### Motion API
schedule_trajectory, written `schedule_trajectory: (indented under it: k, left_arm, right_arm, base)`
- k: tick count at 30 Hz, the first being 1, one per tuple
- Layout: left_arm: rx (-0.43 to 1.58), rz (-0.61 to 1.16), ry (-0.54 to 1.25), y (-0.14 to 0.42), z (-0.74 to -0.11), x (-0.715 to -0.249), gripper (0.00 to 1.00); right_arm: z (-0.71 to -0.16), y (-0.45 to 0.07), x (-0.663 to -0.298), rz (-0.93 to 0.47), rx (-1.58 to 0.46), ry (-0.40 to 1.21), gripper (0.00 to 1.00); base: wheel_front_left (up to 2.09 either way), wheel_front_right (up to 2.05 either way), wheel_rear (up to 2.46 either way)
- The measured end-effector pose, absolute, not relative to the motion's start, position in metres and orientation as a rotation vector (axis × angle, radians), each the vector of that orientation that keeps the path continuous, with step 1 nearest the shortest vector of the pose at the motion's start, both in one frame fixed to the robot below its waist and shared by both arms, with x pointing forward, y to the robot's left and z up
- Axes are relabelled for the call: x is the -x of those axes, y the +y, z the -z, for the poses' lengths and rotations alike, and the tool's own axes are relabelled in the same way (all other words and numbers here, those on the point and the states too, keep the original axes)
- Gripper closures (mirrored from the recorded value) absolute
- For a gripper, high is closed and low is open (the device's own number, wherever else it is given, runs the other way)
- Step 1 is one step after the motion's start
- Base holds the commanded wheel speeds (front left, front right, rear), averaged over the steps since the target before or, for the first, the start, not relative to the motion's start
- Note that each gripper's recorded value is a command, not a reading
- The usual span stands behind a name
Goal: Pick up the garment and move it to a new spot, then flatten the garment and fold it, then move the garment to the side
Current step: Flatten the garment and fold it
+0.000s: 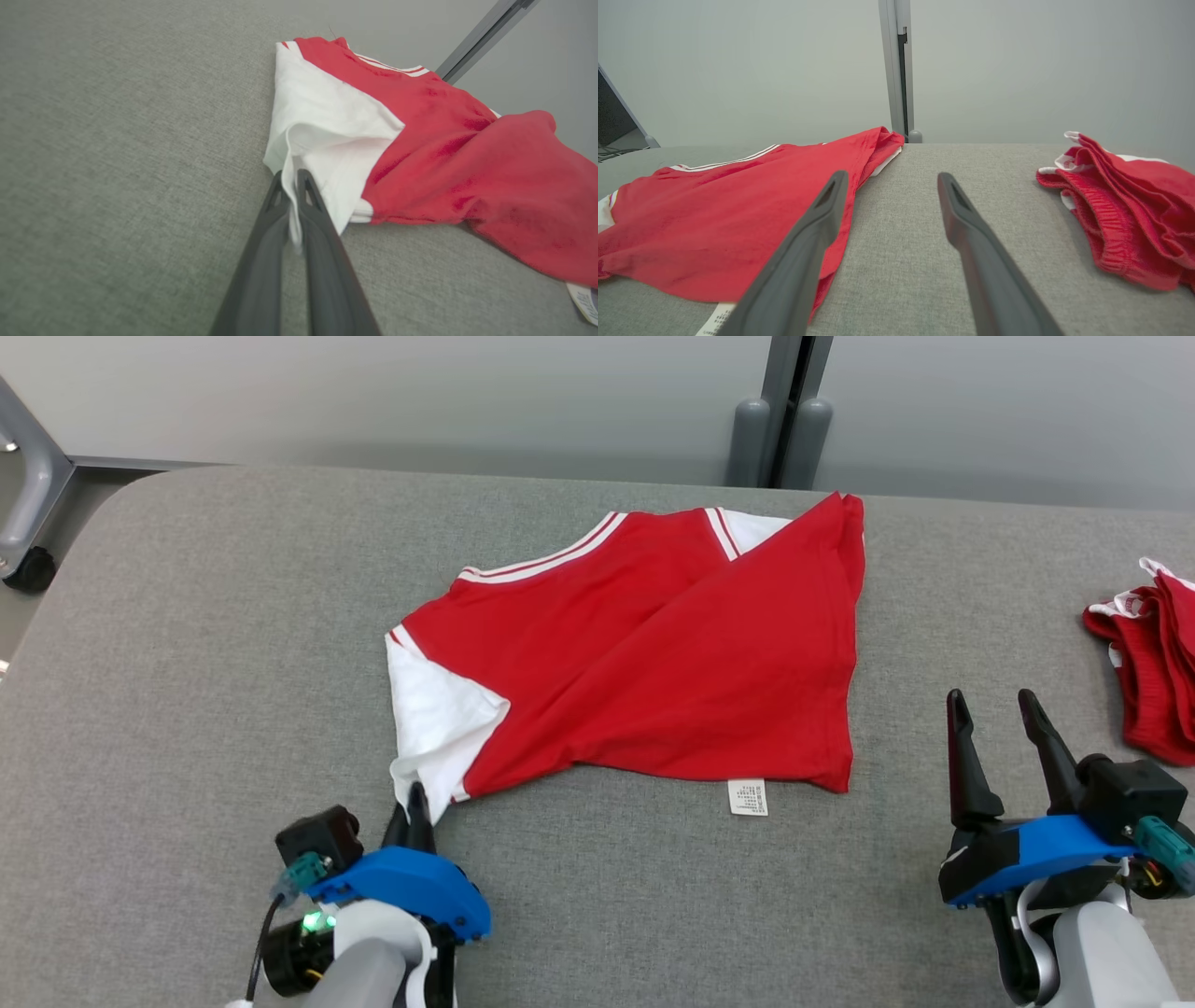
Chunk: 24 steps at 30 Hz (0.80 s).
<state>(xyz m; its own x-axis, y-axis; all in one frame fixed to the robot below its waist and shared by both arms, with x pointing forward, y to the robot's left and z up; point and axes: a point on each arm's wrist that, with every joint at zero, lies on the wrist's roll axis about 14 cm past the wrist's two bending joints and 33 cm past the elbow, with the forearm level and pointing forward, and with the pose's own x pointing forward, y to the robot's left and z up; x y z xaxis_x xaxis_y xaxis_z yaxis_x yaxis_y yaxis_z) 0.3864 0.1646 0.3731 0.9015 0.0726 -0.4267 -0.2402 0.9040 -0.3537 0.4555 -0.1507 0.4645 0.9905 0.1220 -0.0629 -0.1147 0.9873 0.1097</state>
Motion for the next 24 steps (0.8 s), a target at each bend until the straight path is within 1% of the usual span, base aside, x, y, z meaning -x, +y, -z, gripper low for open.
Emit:
schedule_trajectory:
  k: [1, 2, 3, 4, 5, 10, 14, 18, 21, 24]
  left_arm:
    - [0.429, -0.161, 0.430, 0.161, -0.371, -0.383, 1.00]
    - [0.441, -0.155, 0.440, 0.157, -0.370, -0.380, 0.96]
    - [0.449, -0.143, 0.448, 0.152, -0.369, -0.377, 0.63]
    - [0.454, -0.136, 0.450, 0.148, -0.369, -0.375, 0.38]
    - [0.458, -0.128, 0.448, 0.145, -0.370, -0.374, 0.00]
    - [0.435, -0.086, 0.379, 0.135, -0.392, -0.381, 0.00]
    - [0.346, -0.074, 0.302, 0.141, -0.414, -0.386, 0.00]
    - [0.317, -0.067, 0.219, 0.147, -0.438, -0.390, 0.00]
    - [0.283, -0.052, 0.156, 0.147, -0.456, -0.391, 0.00]
    - [0.279, -0.053, 0.150, 0.147, -0.456, -0.385, 0.00]
  right_arm:
    - [-0.465, -0.150, -0.455, -0.120, -0.107, 0.070, 0.00]
    - [-0.465, -0.150, -0.454, -0.120, -0.108, 0.070, 0.00]
    - [-0.465, -0.150, -0.453, -0.121, -0.108, 0.071, 0.00]
    - [-0.466, -0.150, -0.453, -0.121, -0.108, 0.071, 0.00]
    - [-0.468, -0.150, -0.452, -0.122, -0.108, 0.067, 0.00]
    - [-0.471, -0.152, -0.446, -0.118, -0.107, 0.062, 0.00]
    - [-0.473, -0.154, -0.439, -0.113, -0.105, 0.061, 0.00]
    - [-0.473, -0.157, -0.430, -0.109, -0.101, 0.070, 0.00]
    - [-0.468, -0.157, -0.424, -0.111, -0.095, 0.095, 0.00]
    - [-0.457, -0.150, -0.419, -0.132, -0.086, 0.137, 0.00]
  base:
    - [0.00, 0.00, 0.00]
    - [0.00, 0.00, 0.00]
    - [0.00, 0.00, 0.00]
    - [0.00, 0.00, 0.00]
    - [0.00, 0.00, 0.00]
    - [0.00, 0.00, 0.00]
    - [0.00, 0.00, 0.00]
    - [0.00, 0.00, 0.00]
    - [0.00, 0.00, 0.00]
    - [0.00, 0.00, 0.00]
